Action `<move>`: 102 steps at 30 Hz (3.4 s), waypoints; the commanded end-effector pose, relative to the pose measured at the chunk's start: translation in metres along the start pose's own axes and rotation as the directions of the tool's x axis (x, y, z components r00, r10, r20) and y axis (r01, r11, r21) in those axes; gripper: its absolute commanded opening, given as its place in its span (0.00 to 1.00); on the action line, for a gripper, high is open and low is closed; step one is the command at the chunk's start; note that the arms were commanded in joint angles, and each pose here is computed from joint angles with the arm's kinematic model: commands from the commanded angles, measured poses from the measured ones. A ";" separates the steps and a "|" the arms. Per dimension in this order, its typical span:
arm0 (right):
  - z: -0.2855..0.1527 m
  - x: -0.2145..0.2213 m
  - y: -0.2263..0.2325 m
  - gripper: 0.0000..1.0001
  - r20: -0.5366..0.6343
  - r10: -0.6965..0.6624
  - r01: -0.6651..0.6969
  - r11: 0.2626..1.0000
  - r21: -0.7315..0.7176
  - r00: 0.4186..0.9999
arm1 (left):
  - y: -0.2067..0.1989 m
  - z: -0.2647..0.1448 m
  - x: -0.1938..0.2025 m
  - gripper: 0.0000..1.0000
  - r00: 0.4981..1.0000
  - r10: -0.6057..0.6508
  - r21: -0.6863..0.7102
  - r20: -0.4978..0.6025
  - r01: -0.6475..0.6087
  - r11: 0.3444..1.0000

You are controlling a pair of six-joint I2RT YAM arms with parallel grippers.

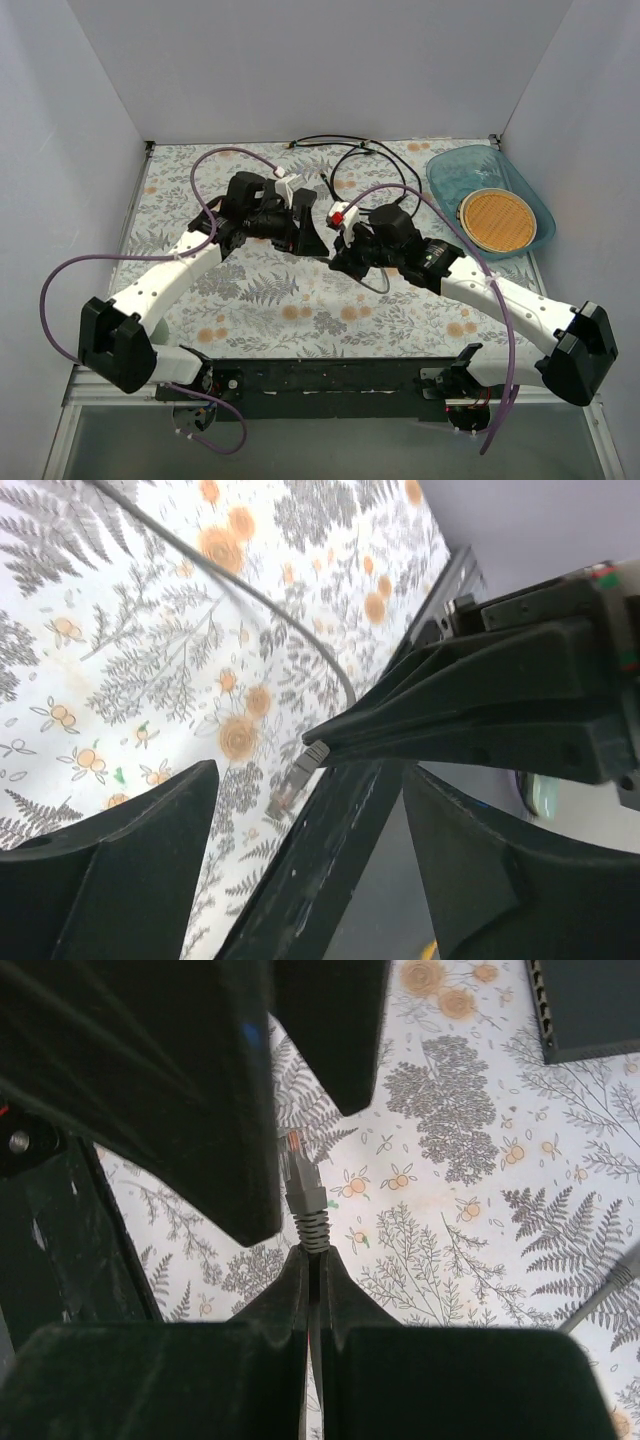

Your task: Insert the plug into the switch port

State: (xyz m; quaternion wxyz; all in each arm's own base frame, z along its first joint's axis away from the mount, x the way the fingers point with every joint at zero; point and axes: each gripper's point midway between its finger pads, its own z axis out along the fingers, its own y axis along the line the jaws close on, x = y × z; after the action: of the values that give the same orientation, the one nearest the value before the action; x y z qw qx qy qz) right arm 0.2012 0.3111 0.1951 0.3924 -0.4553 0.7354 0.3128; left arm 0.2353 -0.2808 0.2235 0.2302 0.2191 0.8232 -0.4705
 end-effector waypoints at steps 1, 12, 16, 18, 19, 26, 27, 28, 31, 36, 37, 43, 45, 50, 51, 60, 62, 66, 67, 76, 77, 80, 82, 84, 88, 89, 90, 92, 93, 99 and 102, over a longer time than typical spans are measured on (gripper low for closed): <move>-0.006 -0.025 -0.015 0.01 0.116 0.101 -0.114 0.987 0.112 0.988 | -0.009 -0.019 -0.038 0.74 0.971 0.000 -0.051 0.241 0.012 0.999; -0.016 -0.040 -0.019 0.01 0.241 0.208 -0.244 0.961 0.133 0.948 | -0.006 -0.016 -0.048 0.69 0.945 -0.057 -0.027 0.321 0.069 0.997; -0.017 -0.043 -0.015 0.01 0.246 0.213 -0.245 0.963 0.110 0.946 | -0.006 -0.011 -0.046 0.61 0.951 -0.068 -0.004 0.301 0.073 0.997; -0.016 -0.044 -0.013 0.01 0.247 0.218 -0.249 0.963 0.102 0.944 | -0.007 -0.009 -0.044 0.54 0.955 -0.072 0.012 0.288 0.072 0.997; -0.016 -0.044 -0.014 0.01 0.247 0.218 -0.250 0.963 0.104 0.944 | -0.008 -0.009 -0.043 0.50 0.956 -0.069 0.021 0.284 0.066 0.998; -0.020 -0.049 -0.016 0.01 0.270 0.230 -0.268 0.957 0.111 0.935 | -0.009 -0.006 -0.037 0.41 0.964 -0.074 0.044 0.257 0.065 0.997; -0.021 -0.049 -0.016 0.01 0.271 0.230 -0.268 0.957 0.112 0.935 | -0.008 -0.005 -0.034 0.41 0.965 -0.078 0.045 0.251 0.069 0.997; -0.021 -0.050 -0.017 0.01 0.276 0.231 -0.271 0.956 0.115 0.933 | -0.008 -0.004 -0.034 0.41 0.965 -0.079 0.044 0.250 0.071 0.997; -0.023 -0.052 -0.018 0.01 0.282 0.235 -0.277 0.954 0.118 0.930 | -0.010 -0.003 -0.032 0.41 0.967 -0.082 0.061 0.242 0.070 0.996; -0.023 -0.053 -0.017 0.01 0.282 0.237 -0.277 0.954 0.113 0.930 | -0.009 -0.002 -0.031 0.37 0.968 -0.084 0.065 0.238 0.071 0.995; -0.023 -0.053 -0.017 0.01 0.283 0.238 -0.278 0.954 0.113 0.929 | -0.009 -0.002 -0.032 0.35 0.967 -0.082 0.066 0.241 0.068 0.996; -0.021 -0.053 -0.016 0.01 0.273 0.238 -0.275 0.956 0.105 0.932 | -0.012 -0.002 -0.034 0.08 0.966 -0.075 0.073 0.246 0.059 0.996; -0.019 -0.051 -0.015 0.01 0.261 0.238 -0.270 0.958 0.096 0.936 | -0.012 -0.002 -0.036 0.04 0.966 -0.073 0.072 0.250 0.057 0.996; -0.019 -0.050 -0.015 0.04 0.254 0.220 -0.251 0.963 0.096 0.942 | -0.012 -0.004 -0.038 0.00 0.961 -0.085 0.064 0.264 0.070 0.995; -0.019 -0.051 -0.016 0.23 0.257 0.216 -0.250 0.963 0.105 0.942 | -0.013 -0.005 -0.039 0.00 0.959 -0.088 0.064 0.268 0.073 0.995; -0.029 -0.053 -0.035 0.63 0.256 0.156 -0.216 0.951 0.223 0.954 | 0.007 -0.009 -0.050 0.00 0.932 -0.157 -0.084 0.328 0.195 0.977; -0.030 -0.053 -0.041 0.63 0.258 0.148 -0.215 0.942 0.258 0.955 | 0.009 -0.010 -0.053 0.00 0.922 -0.176 -0.094 0.344 0.220 0.971; -0.026 -0.053 -0.043 0.61 0.248 0.116 -0.183 0.946 0.267 0.962 | 0.014 -0.006 -0.053 0.00 0.920 -0.204 -0.102 0.336 0.251 0.963; -0.023 -0.052 -0.043 0.61 0.240 0.112 -0.177 0.947 0.267 0.964 | 0.014 -0.005 -0.054 0.00 0.919 -0.208 -0.100 0.335 0.254 0.962; -0.008 -0.059 -0.038 0.52 0.234 0.078 -0.134 0.963 0.234 0.969 | 0.015 -0.001 -0.053 0.00 0.922 -0.215 -0.100 0.321 0.259 0.961; -0.007 -0.061 -0.038 0.51 0.237 0.076 -0.132 0.963 0.234 0.969 | 0.015 -0.001 -0.053 0.00 0.923 -0.213 -0.097 0.320 0.256 0.962; -0.001 -0.060 -0.040 0.50 0.224 0.076 -0.129 0.964 0.234 0.972 | 0.013 -0.001 -0.053 0.00 0.926 -0.210 -0.090 0.315 0.249 0.964; 0.004 -0.061 -0.035 0.49 0.218 0.078 -0.123 0.971 0.205 0.973 | 0.011 0.000 -0.053 0.00 0.929 -0.210 -0.082 0.306 0.246 0.966; 0.005 -0.064 -0.036 0.46 0.227 0.078 -0.125 0.972 0.201 0.971 | 0.010 0.000 -0.052 0.00 0.930 -0.211 -0.077 0.301 0.244 0.967; 0.011 -0.065 -0.035 0.32 0.216 0.082 -0.125 0.973 0.195 0.973 | 0.010 0.000 -0.051 0.00 0.929 -0.217 -0.075 0.299 0.249 0.966; 0.011 -0.064 -0.036 0.19 0.213 0.084 -0.126 0.973 0.195 0.973 | 0.010 0.000 -0.051 0.00 0.929 -0.214 -0.076 0.301 0.247 0.966; 0.011 -0.064 -0.036 0.10 0.211 0.085 -0.127 0.972 0.198 0.974 | 0.009 -0.001 -0.051 0.00 0.929 -0.212 -0.075 0.303 0.245 0.967; 0.012 -0.062 -0.038 0.01 0.207 0.086 -0.129 0.970 0.205 0.975 | 0.010 -0.001 -0.051 0.00 0.928 -0.211 -0.076 0.306 0.245 0.967; 0.011 -0.061 -0.040 0.01 0.206 0.088 -0.133 0.967 0.218 0.975 | 0.009 -0.002 -0.053 0.00 0.928 -0.206 -0.076 0.311 0.241 0.968; 0.016 -0.051 -0.058 0.01 0.189 0.135 -0.188 0.936 0.299 0.973 | 0.036 -0.006 -0.061 0.70 0.911 -0.149 -0.192 0.386 0.237 0.953; 0.030 -0.046 -0.061 0.01 0.140 0.181 -0.214 0.937 0.276 0.973 | 0.049 -0.009 -0.073 0.93 0.905 -0.110 -0.229 0.411 0.219 0.948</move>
State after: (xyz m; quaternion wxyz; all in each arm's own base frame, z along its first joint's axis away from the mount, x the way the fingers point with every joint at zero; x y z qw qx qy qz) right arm 0.2603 0.3196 0.1979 0.4556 -0.3203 0.7900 0.2564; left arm 0.2941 -0.2726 0.2270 0.3248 0.0208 0.8385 -0.4371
